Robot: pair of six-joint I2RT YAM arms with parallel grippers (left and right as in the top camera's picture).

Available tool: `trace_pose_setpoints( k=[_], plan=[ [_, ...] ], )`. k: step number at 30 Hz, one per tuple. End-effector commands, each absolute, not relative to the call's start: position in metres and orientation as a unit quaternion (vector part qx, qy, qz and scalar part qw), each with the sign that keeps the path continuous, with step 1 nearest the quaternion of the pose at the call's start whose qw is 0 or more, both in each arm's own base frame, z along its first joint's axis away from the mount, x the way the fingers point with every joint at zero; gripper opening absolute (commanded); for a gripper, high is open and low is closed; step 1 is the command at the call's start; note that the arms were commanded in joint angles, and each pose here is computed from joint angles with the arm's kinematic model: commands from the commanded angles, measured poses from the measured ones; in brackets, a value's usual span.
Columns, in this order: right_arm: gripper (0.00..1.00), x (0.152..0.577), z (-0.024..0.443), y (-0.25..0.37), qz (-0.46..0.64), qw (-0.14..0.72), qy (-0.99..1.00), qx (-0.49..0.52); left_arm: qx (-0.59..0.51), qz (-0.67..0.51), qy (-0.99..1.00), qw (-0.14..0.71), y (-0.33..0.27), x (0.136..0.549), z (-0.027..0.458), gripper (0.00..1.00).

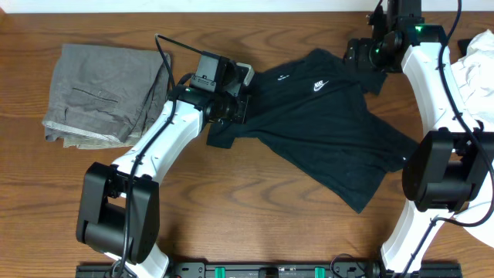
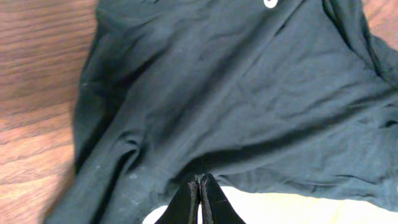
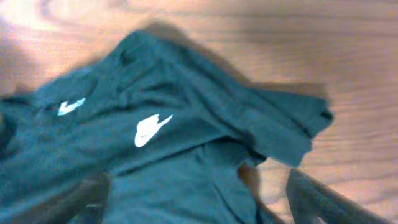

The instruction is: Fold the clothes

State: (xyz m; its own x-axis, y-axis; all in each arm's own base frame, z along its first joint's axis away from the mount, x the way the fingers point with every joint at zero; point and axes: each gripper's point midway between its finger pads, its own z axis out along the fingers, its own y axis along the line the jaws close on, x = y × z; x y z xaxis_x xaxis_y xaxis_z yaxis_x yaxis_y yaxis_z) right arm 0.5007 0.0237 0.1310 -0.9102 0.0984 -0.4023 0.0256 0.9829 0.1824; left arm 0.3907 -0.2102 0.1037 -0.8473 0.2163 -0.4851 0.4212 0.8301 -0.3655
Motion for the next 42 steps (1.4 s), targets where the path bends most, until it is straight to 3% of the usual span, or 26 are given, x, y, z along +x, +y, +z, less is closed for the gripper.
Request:
trace_pose_setpoints(
  k=[1,4,10,17,27,33,42],
  plan=[
    [0.53,0.490,0.124,0.034,0.115,0.180,0.976,0.041,0.173,-0.223,0.932,0.230,-0.208,0.397,0.107,0.06],
    [0.29,0.469,0.116,0.030,0.102,0.134,0.984,0.053,0.184,-0.220,0.930,0.231,-0.208,0.398,0.105,0.06],
    [0.24,0.458,0.108,-0.004,0.010,0.116,0.989,0.091,0.180,-0.206,0.933,0.233,-0.204,0.400,0.103,0.06],
    [0.08,0.494,0.092,-0.015,0.019,0.165,0.980,0.114,0.177,-0.200,0.940,0.211,-0.200,0.391,0.097,0.06],
    [0.02,0.545,0.041,-0.009,0.051,0.214,0.969,0.113,0.170,-0.192,0.953,0.162,-0.192,0.371,0.086,0.06],
    [0.04,0.558,0.022,-0.021,0.013,0.231,0.969,0.084,0.165,-0.173,0.960,0.144,-0.184,0.363,0.080,0.06],
    [0.33,0.546,0.020,-0.044,-0.009,0.209,0.978,0.026,0.160,-0.150,0.966,0.134,-0.175,0.360,0.076,0.07]
  ],
)
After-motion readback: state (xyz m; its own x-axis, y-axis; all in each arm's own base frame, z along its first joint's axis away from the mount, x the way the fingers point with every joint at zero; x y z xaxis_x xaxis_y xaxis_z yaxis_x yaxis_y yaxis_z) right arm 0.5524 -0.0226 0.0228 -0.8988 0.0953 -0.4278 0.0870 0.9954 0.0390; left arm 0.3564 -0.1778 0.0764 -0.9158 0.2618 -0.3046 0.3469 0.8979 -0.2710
